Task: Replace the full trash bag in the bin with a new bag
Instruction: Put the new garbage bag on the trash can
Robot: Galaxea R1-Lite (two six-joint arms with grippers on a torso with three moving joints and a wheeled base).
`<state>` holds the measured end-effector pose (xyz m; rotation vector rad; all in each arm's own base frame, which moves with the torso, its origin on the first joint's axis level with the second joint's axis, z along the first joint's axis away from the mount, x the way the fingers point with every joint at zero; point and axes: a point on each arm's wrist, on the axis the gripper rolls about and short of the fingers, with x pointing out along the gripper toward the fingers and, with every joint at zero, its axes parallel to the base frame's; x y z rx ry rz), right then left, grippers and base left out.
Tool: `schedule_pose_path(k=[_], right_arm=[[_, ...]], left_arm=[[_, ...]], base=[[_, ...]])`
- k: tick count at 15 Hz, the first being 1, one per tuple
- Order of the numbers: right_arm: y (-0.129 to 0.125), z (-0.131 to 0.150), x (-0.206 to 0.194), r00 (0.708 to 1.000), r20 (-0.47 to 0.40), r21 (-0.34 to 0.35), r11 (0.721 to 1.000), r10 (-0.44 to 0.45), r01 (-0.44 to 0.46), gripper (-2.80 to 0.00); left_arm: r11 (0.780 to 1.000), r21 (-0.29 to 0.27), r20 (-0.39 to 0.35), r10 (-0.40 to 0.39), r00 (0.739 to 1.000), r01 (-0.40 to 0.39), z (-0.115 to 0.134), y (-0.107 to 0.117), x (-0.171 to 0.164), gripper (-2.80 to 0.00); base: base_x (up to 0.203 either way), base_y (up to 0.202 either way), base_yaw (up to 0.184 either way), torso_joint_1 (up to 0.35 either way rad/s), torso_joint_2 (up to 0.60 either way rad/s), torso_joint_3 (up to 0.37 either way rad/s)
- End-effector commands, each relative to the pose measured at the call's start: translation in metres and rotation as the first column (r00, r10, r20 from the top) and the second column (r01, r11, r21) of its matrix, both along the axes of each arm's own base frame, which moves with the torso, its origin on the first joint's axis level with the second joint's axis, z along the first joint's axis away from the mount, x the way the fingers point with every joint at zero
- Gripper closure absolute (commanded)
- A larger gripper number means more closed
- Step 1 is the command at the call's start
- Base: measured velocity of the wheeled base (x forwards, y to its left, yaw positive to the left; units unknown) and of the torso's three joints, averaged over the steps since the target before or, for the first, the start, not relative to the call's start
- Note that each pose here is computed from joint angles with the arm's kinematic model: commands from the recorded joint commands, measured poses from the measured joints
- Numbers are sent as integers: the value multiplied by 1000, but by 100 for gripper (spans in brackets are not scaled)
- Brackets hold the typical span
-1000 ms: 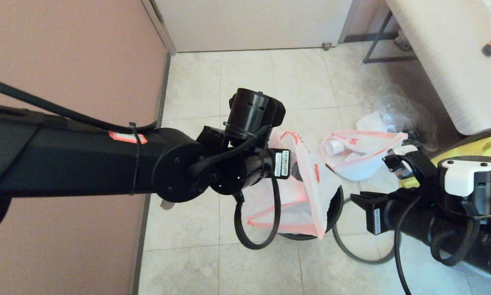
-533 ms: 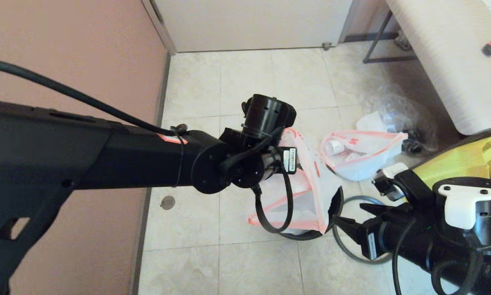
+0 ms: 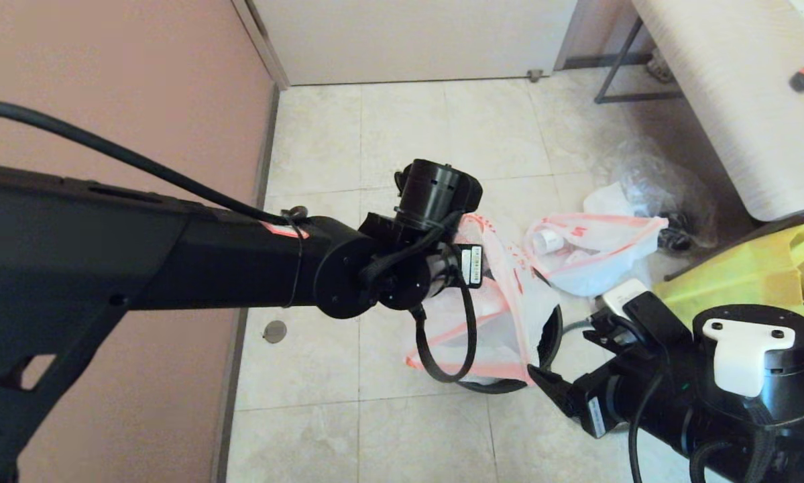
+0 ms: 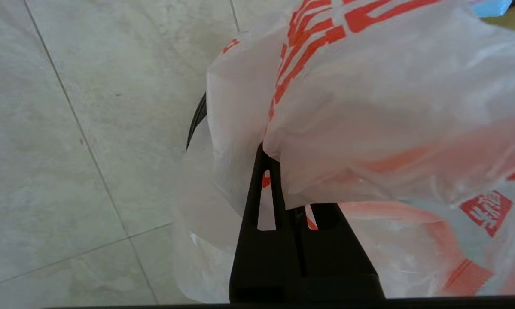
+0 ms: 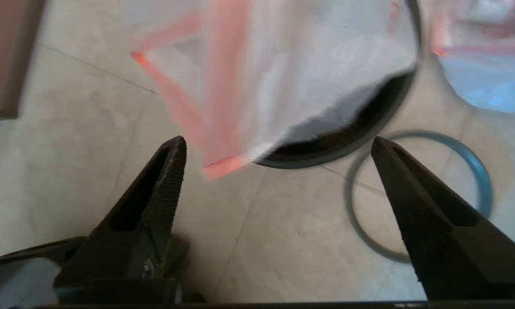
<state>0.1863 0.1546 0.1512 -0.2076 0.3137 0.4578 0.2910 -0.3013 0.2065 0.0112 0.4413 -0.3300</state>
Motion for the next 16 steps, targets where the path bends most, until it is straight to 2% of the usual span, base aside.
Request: schedule_pose_path(k=[1, 3, 6, 7, 9, 12, 16], right_arm=[[1, 6, -8, 999, 20, 24, 999, 40, -40, -280], [3, 3, -9, 997, 7, 21, 997, 75, -75, -280], [0, -8, -8, 994, 0, -59, 993, 105, -105, -280], [0, -14, -3, 995, 2, -82, 992, 101, -101, -280], [5, -23, 7, 994, 46, -98, 991, 100, -95, -280], [9, -33, 22, 979, 184, -96, 993, 86, -69, -280], [5, -40, 29, 968, 250, -112, 994, 30, -2, -280]], left_arm=[[1000, -9, 4, 6, 1000, -6, 3, 4, 2, 0], [1000, -28, 1, -8, 1000, 8, 7, 8, 5, 0], [999, -46, 1, -4, 1000, 4, 12, 17, 7, 0], [997, -67, -5, -28, 1000, 27, 14, 20, 6, 0], [995, -88, -10, -56, 998, 55, 17, 22, 3, 0], [994, -85, -14, -66, 998, 65, 15, 19, 2, 0], [992, -89, -9, -89, 996, 88, 17, 13, -5, 0]], base=[[0, 0, 0, 0, 0, 0], [0, 0, 0, 0, 0, 0], [0, 0, 0, 0, 0, 0], [0, 0, 0, 0, 0, 0], [0, 0, 0, 0, 0, 0], [0, 0, 0, 0, 0, 0], [0, 0, 0, 0, 0, 0]])
